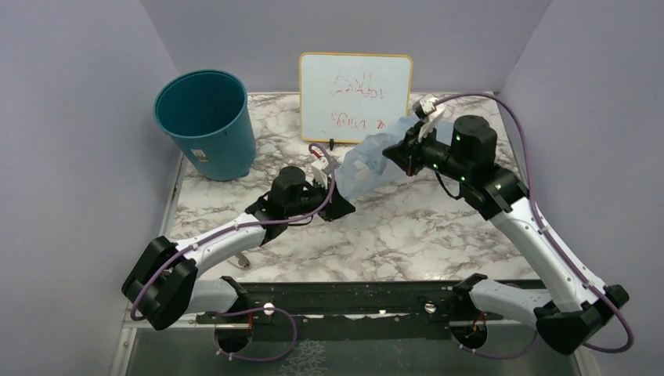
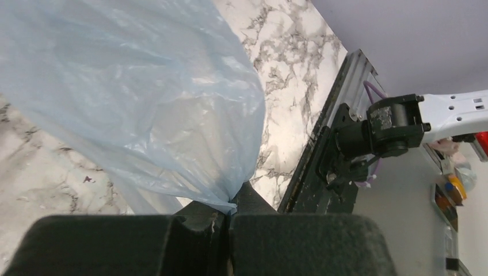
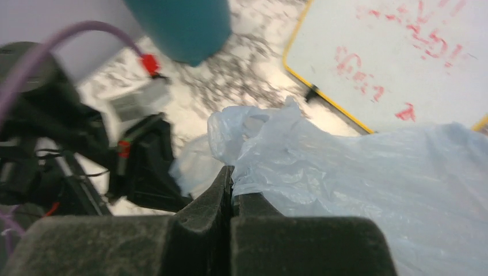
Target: Put the trash bags into the trash bin
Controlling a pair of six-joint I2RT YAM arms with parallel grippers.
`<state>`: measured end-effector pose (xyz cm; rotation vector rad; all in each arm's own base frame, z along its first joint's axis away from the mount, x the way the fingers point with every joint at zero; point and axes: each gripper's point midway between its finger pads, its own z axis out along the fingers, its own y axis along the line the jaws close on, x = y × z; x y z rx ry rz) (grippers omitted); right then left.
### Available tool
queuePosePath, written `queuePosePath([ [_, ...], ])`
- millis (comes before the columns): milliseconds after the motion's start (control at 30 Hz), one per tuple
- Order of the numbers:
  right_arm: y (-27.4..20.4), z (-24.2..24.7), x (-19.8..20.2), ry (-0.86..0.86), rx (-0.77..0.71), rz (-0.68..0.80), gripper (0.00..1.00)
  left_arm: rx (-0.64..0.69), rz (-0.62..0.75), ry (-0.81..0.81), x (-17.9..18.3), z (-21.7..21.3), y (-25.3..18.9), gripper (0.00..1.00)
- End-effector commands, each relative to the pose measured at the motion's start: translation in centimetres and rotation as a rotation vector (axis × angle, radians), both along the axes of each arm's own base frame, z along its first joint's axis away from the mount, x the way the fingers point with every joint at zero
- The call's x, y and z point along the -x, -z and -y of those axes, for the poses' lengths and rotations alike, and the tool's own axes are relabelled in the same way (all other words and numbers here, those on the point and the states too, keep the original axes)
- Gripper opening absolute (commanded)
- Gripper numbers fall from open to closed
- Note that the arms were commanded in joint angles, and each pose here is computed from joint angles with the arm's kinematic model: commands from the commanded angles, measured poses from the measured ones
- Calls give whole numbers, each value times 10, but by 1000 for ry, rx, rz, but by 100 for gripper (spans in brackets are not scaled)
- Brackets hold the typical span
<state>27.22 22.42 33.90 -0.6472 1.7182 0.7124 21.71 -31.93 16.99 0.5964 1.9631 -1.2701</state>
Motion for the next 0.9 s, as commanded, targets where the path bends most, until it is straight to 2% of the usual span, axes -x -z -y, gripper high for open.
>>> queuePosePath([
  [0,62,34,-23,151,306,-169,1,-26,120,-99,-17,-14,-24,0],
  [67,68,19,-9,16,326,-224,1,-55,156,-125,-23,-21,-27,0],
  [167,62,3,0,-57,254,-273,1,-62,178,-143,-33,-31,-34,0],
  [233,64,-4,11,-144,264,-306,1,-36,183,-152,-41,-40,-40,0],
  [400,59,-28,32,-335,197,-375,1,117,200,-61,-55,-64,-71,18],
  [500,68,-32,26,-330,208,-436,1,152,240,127,-37,-53,-87,20],
  [567,73,-36,23,-339,210,-459,1,172,235,196,-32,-48,-96,27],
  [733,75,-44,23,-387,194,-498,1,192,284,285,-24,-44,-111,37],
  [867,73,-46,19,-382,191,-501,1,201,243,375,-14,-38,-104,42],
])
